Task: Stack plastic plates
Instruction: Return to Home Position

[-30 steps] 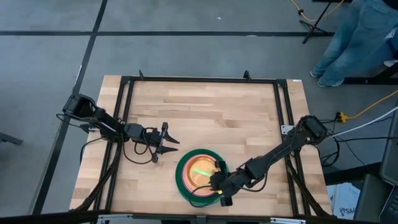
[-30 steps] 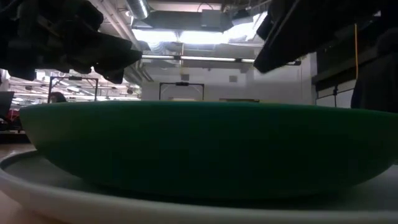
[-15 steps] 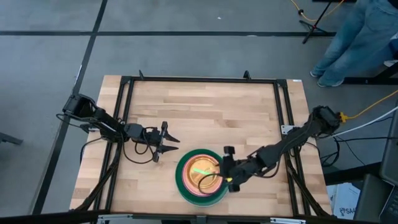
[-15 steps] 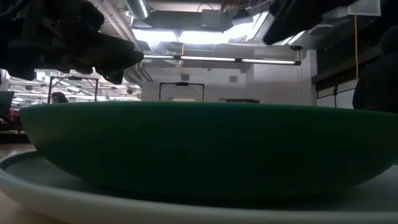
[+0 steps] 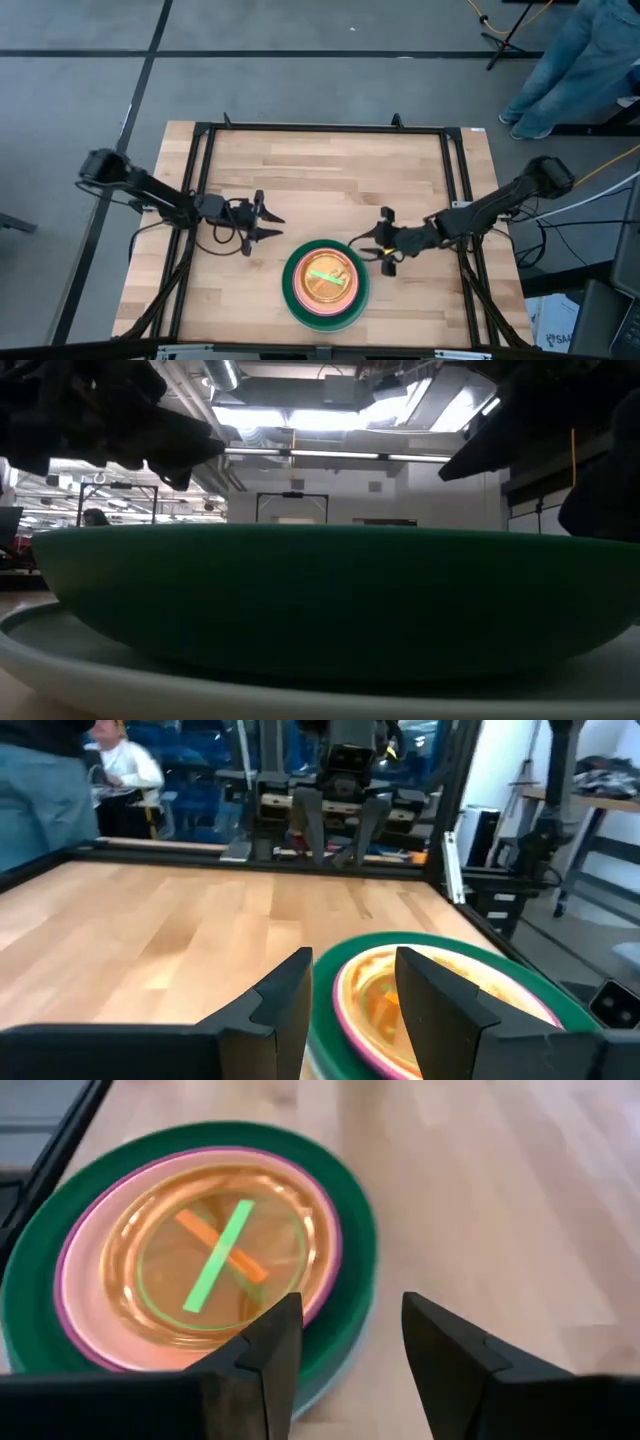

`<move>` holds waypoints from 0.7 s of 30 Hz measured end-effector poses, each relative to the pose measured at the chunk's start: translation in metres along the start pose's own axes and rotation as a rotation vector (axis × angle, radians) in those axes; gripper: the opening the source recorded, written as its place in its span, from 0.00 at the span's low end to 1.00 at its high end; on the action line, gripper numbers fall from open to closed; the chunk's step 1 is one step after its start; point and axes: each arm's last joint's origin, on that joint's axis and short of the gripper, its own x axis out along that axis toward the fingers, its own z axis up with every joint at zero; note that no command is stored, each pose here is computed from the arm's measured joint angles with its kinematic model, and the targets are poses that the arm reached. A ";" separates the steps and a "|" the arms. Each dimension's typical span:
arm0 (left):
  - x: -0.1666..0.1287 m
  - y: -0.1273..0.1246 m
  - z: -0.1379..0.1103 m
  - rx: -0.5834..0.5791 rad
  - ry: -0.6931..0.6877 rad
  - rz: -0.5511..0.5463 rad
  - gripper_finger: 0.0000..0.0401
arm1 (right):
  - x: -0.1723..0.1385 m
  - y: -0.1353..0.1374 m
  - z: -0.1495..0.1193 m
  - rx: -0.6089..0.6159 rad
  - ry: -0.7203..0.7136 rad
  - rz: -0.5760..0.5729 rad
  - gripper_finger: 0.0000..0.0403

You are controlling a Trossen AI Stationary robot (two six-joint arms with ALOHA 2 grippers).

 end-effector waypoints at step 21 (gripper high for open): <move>-0.073 0.008 0.028 0.068 0.076 0.222 0.34 | -0.030 -0.082 -0.045 0.108 -0.291 0.042 0.33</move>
